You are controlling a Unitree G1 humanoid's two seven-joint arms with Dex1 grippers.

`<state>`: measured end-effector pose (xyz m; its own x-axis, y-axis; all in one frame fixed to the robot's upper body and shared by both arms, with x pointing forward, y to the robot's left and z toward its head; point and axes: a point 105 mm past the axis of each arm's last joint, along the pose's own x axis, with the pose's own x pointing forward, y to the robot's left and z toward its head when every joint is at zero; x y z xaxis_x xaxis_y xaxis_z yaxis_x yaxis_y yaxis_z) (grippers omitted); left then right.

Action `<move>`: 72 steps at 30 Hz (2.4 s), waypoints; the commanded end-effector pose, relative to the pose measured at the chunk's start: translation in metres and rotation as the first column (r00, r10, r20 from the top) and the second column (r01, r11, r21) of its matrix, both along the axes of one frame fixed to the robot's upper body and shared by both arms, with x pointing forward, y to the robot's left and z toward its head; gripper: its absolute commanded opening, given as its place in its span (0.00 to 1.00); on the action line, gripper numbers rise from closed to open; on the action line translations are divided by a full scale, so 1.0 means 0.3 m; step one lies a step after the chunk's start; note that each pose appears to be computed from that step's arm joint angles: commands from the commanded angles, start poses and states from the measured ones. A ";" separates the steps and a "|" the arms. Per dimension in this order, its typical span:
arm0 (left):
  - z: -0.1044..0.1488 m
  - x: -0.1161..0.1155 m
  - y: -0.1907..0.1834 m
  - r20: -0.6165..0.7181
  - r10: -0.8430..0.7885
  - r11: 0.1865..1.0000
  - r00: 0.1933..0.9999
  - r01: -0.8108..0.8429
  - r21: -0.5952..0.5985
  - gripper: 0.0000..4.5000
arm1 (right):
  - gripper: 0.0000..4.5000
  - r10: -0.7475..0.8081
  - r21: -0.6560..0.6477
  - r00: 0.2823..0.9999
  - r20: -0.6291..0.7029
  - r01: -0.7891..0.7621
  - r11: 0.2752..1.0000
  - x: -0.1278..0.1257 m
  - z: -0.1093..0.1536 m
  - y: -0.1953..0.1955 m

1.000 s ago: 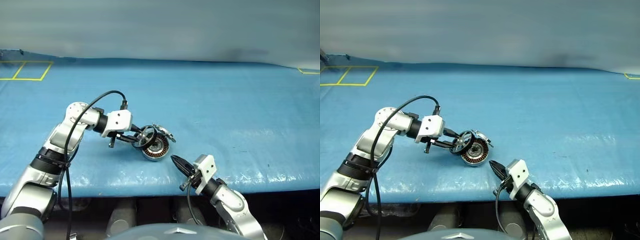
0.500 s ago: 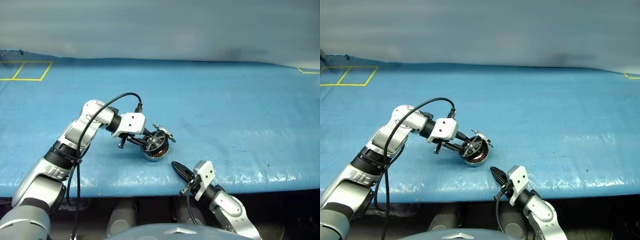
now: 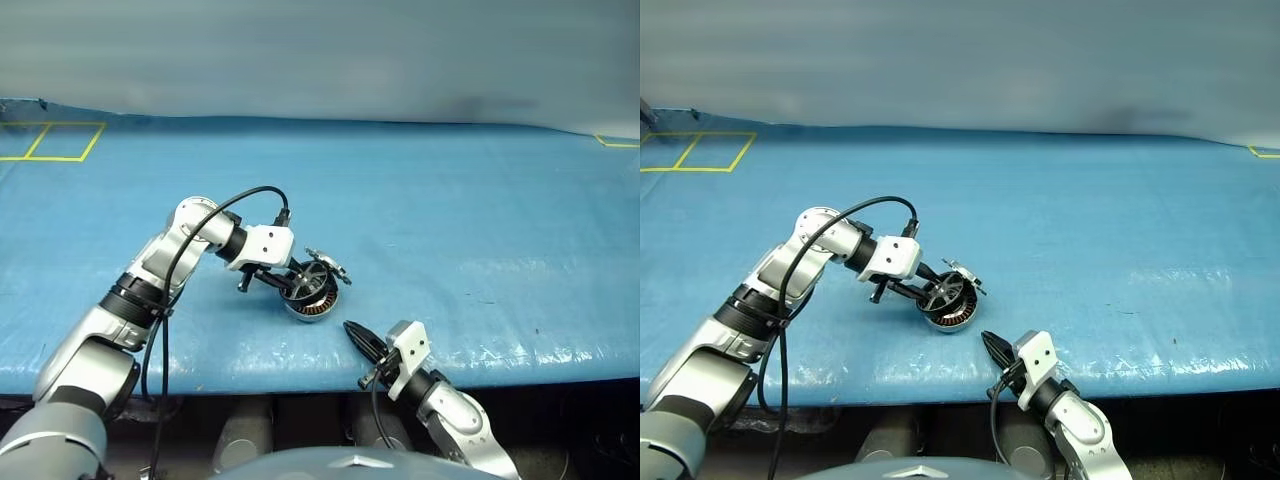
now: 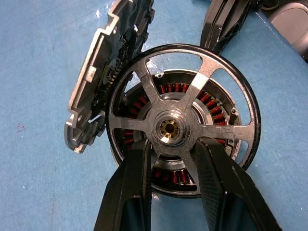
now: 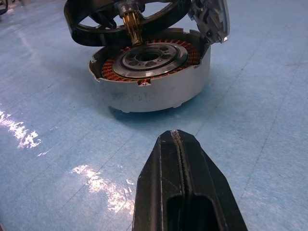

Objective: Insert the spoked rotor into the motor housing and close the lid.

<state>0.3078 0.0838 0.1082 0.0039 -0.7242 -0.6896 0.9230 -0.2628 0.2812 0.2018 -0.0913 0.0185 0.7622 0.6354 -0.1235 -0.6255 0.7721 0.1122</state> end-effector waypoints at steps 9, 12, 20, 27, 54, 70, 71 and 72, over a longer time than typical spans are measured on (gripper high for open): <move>0.019 0.026 -0.018 0.060 -0.007 1.000 0.998 0.006 0.009 0.22 | 0.00 0.003 -0.004 1.000 0.030 -0.003 1.000 0.005 0.019 0.009; 0.021 0.028 -0.017 0.064 -0.009 1.000 0.998 0.008 0.018 0.22 | 0.00 0.002 -0.007 1.000 0.029 -0.002 1.000 0.006 0.017 0.008; 0.022 0.025 -0.012 0.069 -0.025 0.999 0.997 0.022 0.047 0.22 | 0.00 0.000 -0.011 1.000 0.027 0.001 1.000 0.012 0.012 0.009; 0.015 0.022 -0.018 0.079 -0.054 0.996 0.995 0.048 0.078 0.22 | 0.00 -0.002 -0.012 1.000 0.029 0.003 1.000 0.015 0.013 0.011; -0.025 0.000 -0.059 0.109 -0.133 0.977 0.985 0.111 0.184 0.22 | 0.00 -0.012 -0.016 0.999 0.030 0.013 1.000 0.019 0.014 0.012; -0.027 -0.033 -0.095 0.093 -0.175 0.973 0.980 0.158 0.166 0.51 | 0.00 -0.009 -0.024 1.000 0.028 0.010 1.000 0.021 0.012 0.013; -0.023 -0.035 -0.099 0.094 -0.178 0.974 0.980 0.162 0.157 0.58 | 0.00 -0.009 -0.024 1.000 0.027 0.010 1.000 0.021 0.012 0.013; -0.018 -0.037 -0.105 0.092 -0.175 0.977 0.980 0.161 0.141 0.66 | 0.00 -0.009 -0.024 1.000 0.026 0.009 1.000 0.021 0.011 0.013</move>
<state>0.3007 0.0589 0.0955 -0.0248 -0.5951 -0.8033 0.8418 -0.4458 0.3042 0.2077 -0.0889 0.0179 0.7703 0.6238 -0.1325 -0.6185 0.7814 0.0827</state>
